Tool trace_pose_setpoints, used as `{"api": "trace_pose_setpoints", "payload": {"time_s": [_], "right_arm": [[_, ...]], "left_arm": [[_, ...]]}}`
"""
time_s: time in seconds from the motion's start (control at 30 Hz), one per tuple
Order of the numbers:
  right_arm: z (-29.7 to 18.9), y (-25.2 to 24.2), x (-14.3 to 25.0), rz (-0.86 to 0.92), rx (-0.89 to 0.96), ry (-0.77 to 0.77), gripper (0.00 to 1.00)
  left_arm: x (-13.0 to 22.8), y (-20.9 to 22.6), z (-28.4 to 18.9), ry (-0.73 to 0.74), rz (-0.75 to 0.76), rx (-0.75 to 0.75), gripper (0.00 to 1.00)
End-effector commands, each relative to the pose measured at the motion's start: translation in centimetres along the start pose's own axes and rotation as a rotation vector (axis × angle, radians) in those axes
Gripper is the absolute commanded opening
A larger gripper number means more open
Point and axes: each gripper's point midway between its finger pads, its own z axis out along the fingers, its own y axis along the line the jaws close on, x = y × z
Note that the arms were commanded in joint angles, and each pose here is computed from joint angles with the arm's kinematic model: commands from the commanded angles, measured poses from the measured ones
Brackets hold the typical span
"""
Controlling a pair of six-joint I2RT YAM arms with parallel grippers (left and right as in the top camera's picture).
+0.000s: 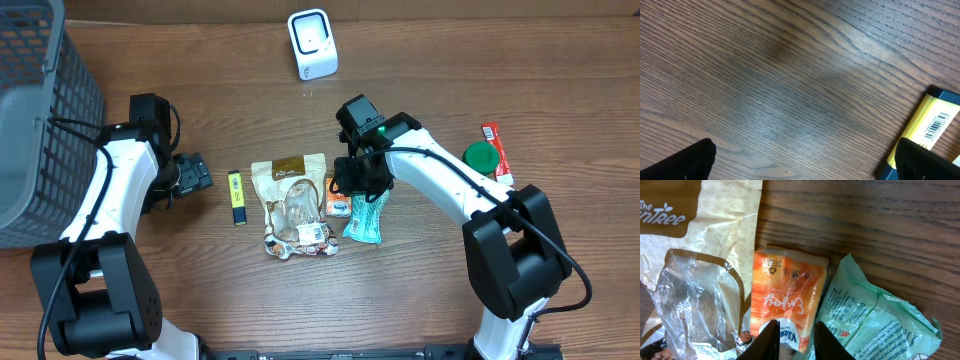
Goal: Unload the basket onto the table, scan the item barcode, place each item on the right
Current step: 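Move the right gripper left and lower it over the orange packet, then grasp the orange packet with the right gripper and lift it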
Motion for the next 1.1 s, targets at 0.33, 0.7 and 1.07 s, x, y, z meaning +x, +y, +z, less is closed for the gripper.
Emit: {"api": "trace_pose_setpoints", "payload": {"time_s": [0.33,0.7,1.07], "right_arm": [[0.3,-0.3,0.5,0.063,0.004,0.003,0.24],[3.4,-1.3,1.3,0.107,-0.008,-0.021,0.25],[3.6,-1.1,1.3,0.108,-0.023,-0.025,0.25]], "left_arm": [[0.2,0.1,0.2,0.006,0.015,-0.012,1.0],[0.2,0.1,0.2,0.006,0.015,-0.012,1.0],[0.2,0.1,0.2,0.006,0.015,-0.012,1.0]]}}
